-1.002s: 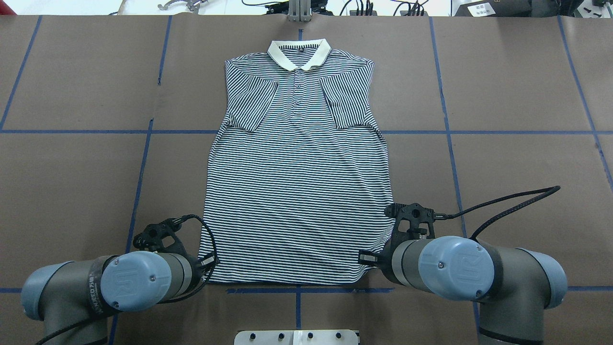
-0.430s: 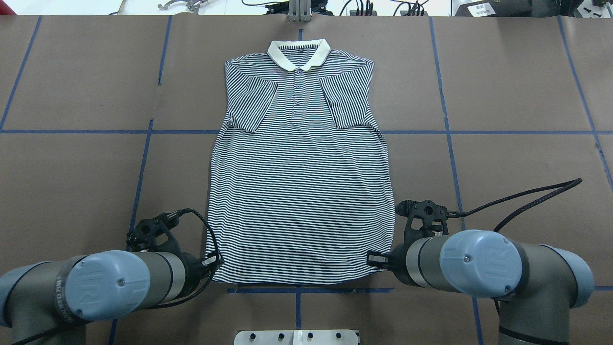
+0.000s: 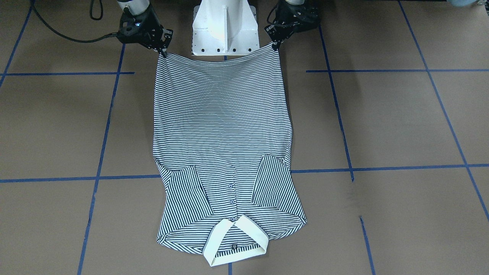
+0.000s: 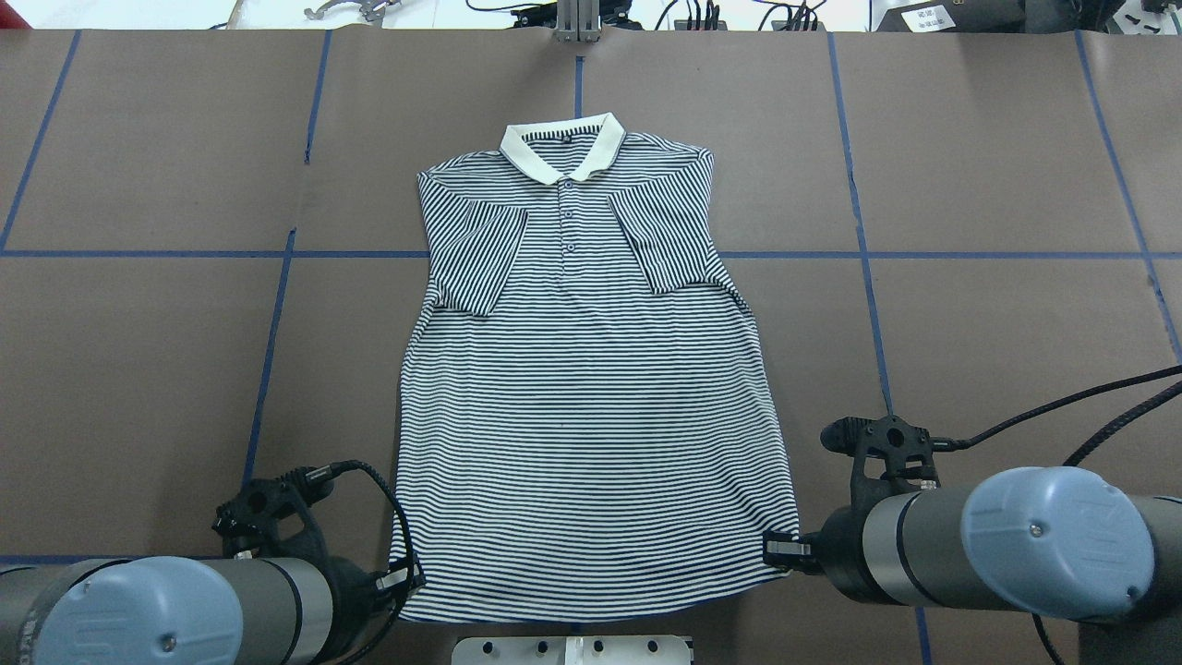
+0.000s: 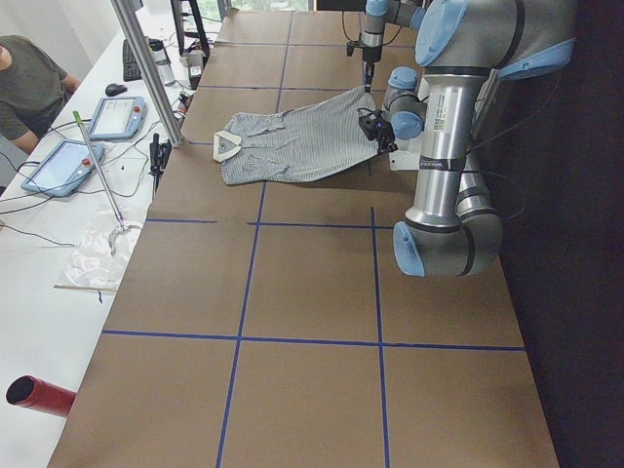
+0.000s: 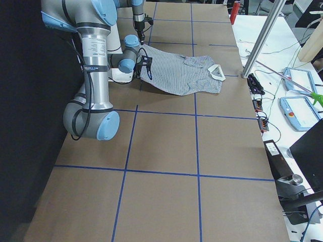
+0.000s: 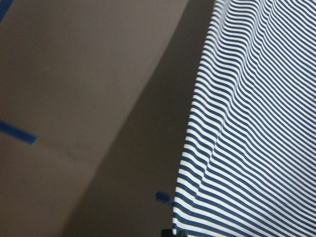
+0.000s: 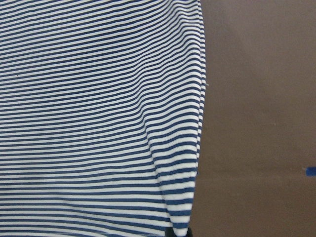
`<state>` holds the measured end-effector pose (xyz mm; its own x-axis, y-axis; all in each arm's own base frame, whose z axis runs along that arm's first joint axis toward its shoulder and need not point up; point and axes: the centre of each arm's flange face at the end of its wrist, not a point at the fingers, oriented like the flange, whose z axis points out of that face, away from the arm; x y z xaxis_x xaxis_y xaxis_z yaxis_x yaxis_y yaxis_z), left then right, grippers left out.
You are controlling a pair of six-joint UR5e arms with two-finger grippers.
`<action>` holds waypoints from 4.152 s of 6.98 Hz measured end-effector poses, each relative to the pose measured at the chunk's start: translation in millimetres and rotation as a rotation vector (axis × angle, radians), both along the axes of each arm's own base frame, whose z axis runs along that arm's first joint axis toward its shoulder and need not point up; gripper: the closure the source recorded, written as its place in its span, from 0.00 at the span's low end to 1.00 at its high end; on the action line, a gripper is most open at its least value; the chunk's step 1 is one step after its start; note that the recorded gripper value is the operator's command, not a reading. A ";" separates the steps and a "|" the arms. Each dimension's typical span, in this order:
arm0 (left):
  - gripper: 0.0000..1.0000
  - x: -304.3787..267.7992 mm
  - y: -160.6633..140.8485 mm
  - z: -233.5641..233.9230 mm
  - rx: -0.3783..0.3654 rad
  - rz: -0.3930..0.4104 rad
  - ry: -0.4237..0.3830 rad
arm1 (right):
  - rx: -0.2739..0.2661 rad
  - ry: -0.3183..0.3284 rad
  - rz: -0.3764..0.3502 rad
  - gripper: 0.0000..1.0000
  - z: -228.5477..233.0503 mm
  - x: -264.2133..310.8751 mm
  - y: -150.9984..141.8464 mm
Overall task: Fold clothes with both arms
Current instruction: 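Lift the hem with both grippers and fold it toward the collar, then lay the hem down near the collar and open both grippers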
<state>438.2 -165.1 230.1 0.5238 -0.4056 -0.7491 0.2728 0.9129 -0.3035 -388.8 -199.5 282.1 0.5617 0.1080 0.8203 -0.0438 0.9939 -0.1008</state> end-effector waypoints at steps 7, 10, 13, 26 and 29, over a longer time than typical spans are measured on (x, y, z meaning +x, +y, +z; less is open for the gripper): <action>1.00 -56.4 -104.5 -23.0 0.259 -0.070 -0.008 | 0.349 0.023 0.055 1.00 -14.3 25.2 -144.1; 1.00 -49.8 -230.0 7.2 0.346 -0.187 -0.131 | 0.472 0.149 0.072 1.00 -14.5 -11.8 -279.1; 1.00 -37.5 -338.6 67.4 0.381 -0.299 -0.148 | 0.498 0.180 0.118 1.00 12.1 -48.9 -385.6; 0.93 16.4 -436.6 109.2 0.307 -0.419 -0.126 | 0.507 0.191 0.156 1.00 17.9 -81.8 -448.7; 0.01 16.5 -436.4 103.5 0.318 -0.422 -0.104 | 0.534 0.144 0.163 0.00 17.6 -83.1 -442.4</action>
